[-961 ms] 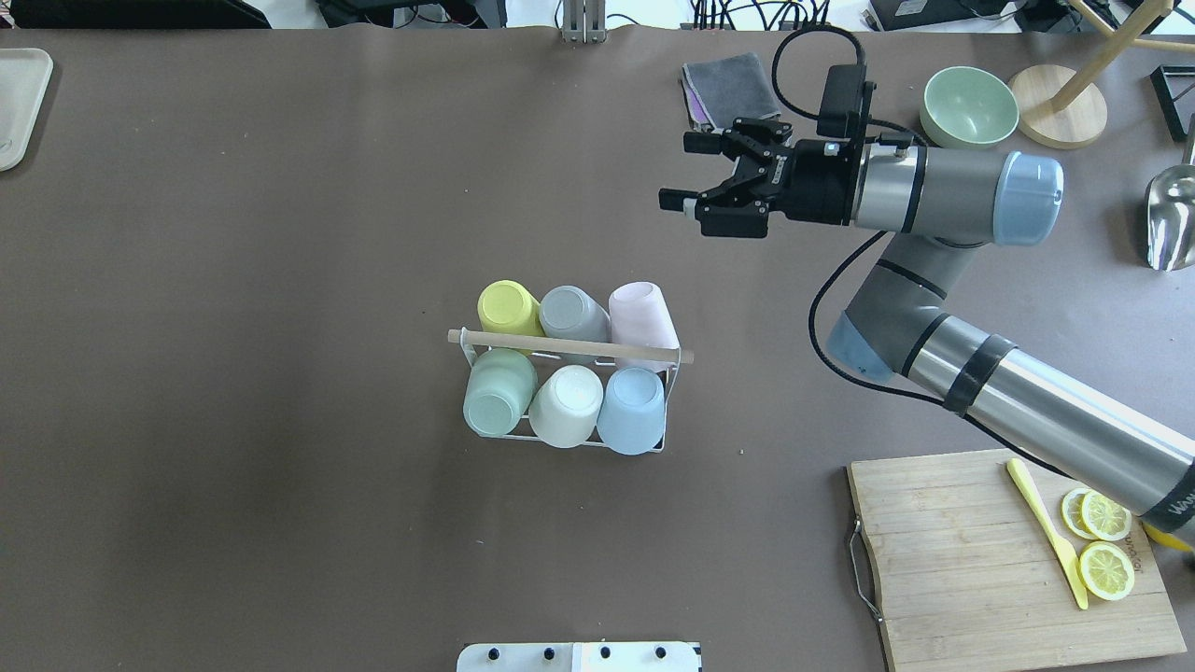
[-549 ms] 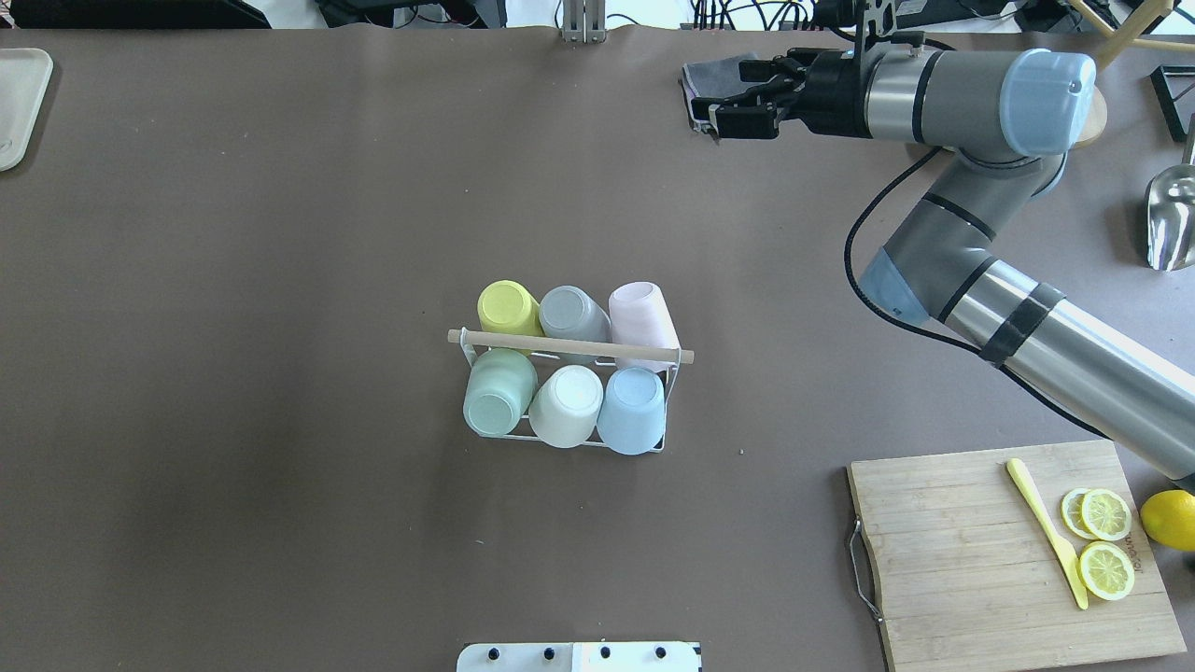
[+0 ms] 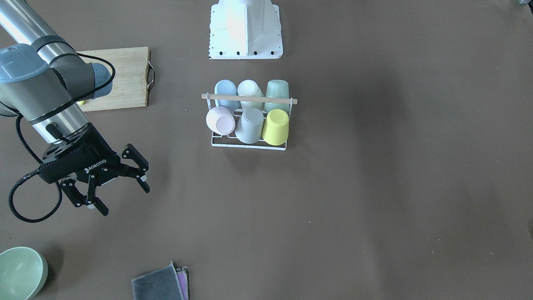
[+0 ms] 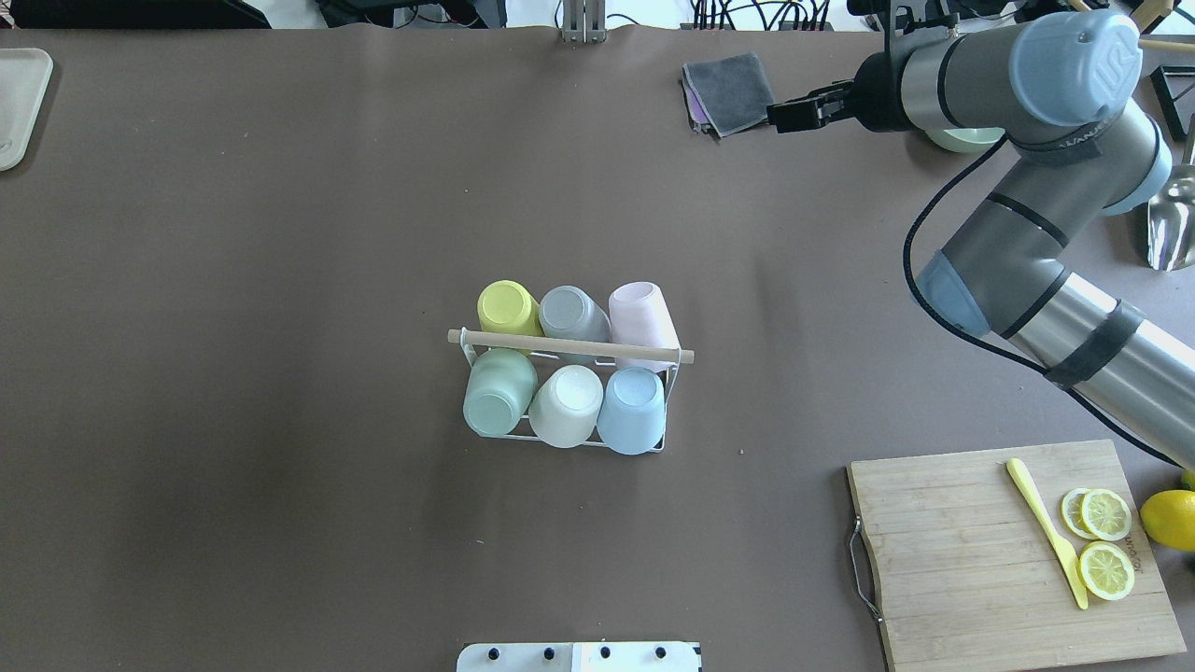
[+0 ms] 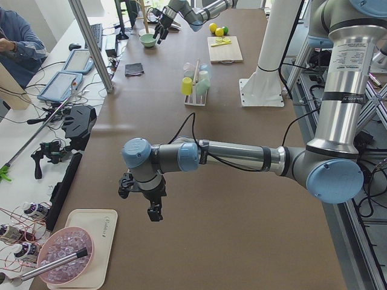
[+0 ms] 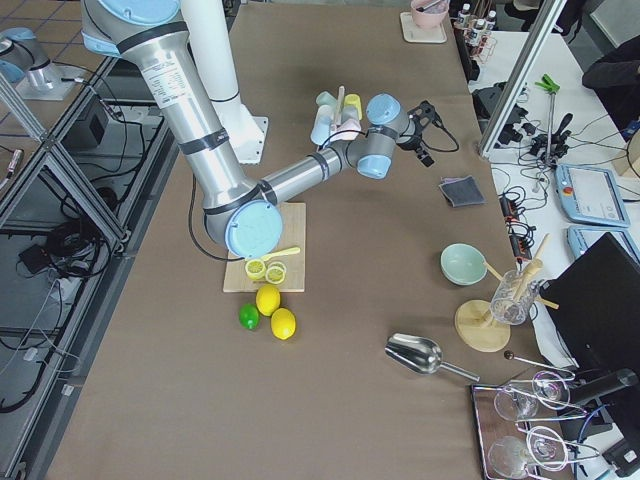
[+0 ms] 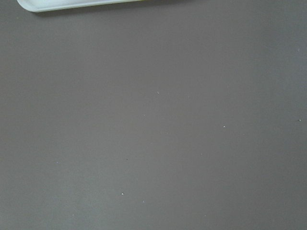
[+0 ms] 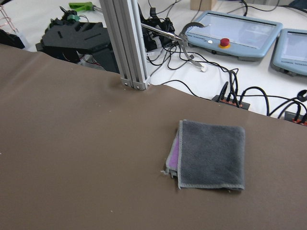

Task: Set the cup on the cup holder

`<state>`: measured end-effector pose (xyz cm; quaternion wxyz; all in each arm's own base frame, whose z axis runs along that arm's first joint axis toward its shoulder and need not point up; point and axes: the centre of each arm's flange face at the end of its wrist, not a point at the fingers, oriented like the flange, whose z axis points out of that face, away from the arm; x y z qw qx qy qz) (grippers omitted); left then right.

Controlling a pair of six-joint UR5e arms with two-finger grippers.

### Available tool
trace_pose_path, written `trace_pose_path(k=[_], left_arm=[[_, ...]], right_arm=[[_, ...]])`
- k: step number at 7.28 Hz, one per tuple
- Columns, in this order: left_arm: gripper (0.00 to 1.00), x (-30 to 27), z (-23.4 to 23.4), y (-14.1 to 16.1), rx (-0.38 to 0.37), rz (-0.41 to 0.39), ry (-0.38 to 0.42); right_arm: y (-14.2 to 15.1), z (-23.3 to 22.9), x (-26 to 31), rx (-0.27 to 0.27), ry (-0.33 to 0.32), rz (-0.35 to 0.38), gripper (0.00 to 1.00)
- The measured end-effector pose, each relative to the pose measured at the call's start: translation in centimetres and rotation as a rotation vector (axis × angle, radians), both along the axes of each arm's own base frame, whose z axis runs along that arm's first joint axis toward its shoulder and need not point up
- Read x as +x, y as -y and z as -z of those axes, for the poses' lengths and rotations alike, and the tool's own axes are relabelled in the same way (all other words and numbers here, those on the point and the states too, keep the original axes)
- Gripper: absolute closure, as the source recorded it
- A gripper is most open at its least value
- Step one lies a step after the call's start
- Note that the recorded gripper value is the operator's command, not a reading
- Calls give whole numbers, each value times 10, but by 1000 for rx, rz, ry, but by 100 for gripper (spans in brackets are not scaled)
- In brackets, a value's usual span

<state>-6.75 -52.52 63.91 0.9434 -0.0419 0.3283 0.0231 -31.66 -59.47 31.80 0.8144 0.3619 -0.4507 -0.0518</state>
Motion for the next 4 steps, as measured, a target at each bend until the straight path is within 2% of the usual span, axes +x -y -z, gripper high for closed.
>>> trace_pose_path(k=[2, 4], left_arm=[[1, 0, 0, 0, 0, 1, 0], [1, 0, 0, 0, 0, 1, 0]], right_arm=[[-24, -32, 19, -103, -18, -13, 0], [-64, -65, 51, -185, -41, -8, 0]])
